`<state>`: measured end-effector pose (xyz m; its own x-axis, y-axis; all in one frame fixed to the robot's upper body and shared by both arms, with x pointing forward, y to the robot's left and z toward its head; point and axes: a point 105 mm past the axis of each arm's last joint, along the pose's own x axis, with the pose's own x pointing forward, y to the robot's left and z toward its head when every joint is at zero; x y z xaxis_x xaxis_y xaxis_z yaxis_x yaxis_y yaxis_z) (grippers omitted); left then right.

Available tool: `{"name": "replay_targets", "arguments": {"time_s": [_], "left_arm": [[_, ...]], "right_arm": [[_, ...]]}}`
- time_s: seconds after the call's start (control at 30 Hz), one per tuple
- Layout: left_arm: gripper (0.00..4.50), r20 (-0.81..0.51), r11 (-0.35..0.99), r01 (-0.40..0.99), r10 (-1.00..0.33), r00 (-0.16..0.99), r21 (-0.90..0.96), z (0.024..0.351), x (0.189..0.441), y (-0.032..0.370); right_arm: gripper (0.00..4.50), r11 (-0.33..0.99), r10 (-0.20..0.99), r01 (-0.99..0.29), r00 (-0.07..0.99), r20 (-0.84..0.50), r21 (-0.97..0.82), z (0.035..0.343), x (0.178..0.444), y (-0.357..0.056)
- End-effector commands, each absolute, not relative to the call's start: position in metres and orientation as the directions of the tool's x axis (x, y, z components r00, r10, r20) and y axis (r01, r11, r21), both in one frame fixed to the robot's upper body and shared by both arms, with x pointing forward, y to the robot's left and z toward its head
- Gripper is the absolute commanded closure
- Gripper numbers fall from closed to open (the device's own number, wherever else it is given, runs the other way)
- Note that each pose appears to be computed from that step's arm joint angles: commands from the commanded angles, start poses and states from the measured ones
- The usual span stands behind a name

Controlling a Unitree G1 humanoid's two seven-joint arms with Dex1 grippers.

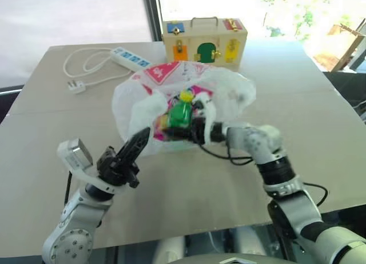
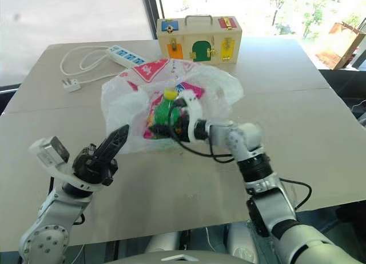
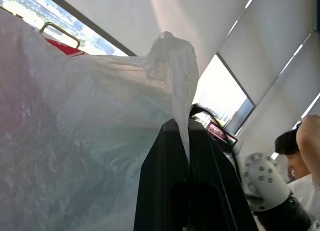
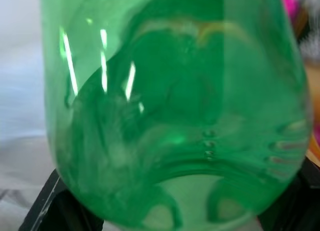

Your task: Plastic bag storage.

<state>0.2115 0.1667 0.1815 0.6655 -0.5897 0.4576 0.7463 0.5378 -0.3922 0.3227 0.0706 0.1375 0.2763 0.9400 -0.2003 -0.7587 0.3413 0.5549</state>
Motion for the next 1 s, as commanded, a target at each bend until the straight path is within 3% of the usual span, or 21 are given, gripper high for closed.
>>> {"name": "replay_targets", "arguments": {"time_s": [0.03,0.23,0.4,0.83,1.0], "left_arm": [[4.50,0.504,0.499,0.791,-0.610,0.611,-0.355,0.193,0.202,0.158],[4.50,0.502,0.529,0.767,-0.583,0.639,-0.363,0.188,0.204,0.161],[4.50,0.501,0.544,0.752,-0.564,0.656,-0.372,0.185,0.207,0.163],[4.50,0.487,0.547,0.743,-0.563,0.668,-0.386,0.178,0.212,0.165],[4.50,0.479,0.565,0.730,-0.554,0.681,-0.384,0.177,0.214,0.169]], "right_arm": [[0.05,0.238,0.969,-0.770,0.231,-0.090,0.592,0.181,0.324,0.096],[0.05,0.296,0.955,-0.817,0.259,-0.142,0.495,0.184,0.331,0.090],[0.05,0.310,0.948,-0.838,0.306,-0.084,0.448,0.202,0.339,0.064],[0.05,0.376,0.916,-0.850,0.400,-0.011,0.368,0.212,0.339,0.013],[0.05,0.258,0.964,-0.963,0.262,0.047,0.076,0.249,0.312,-0.046]]}}
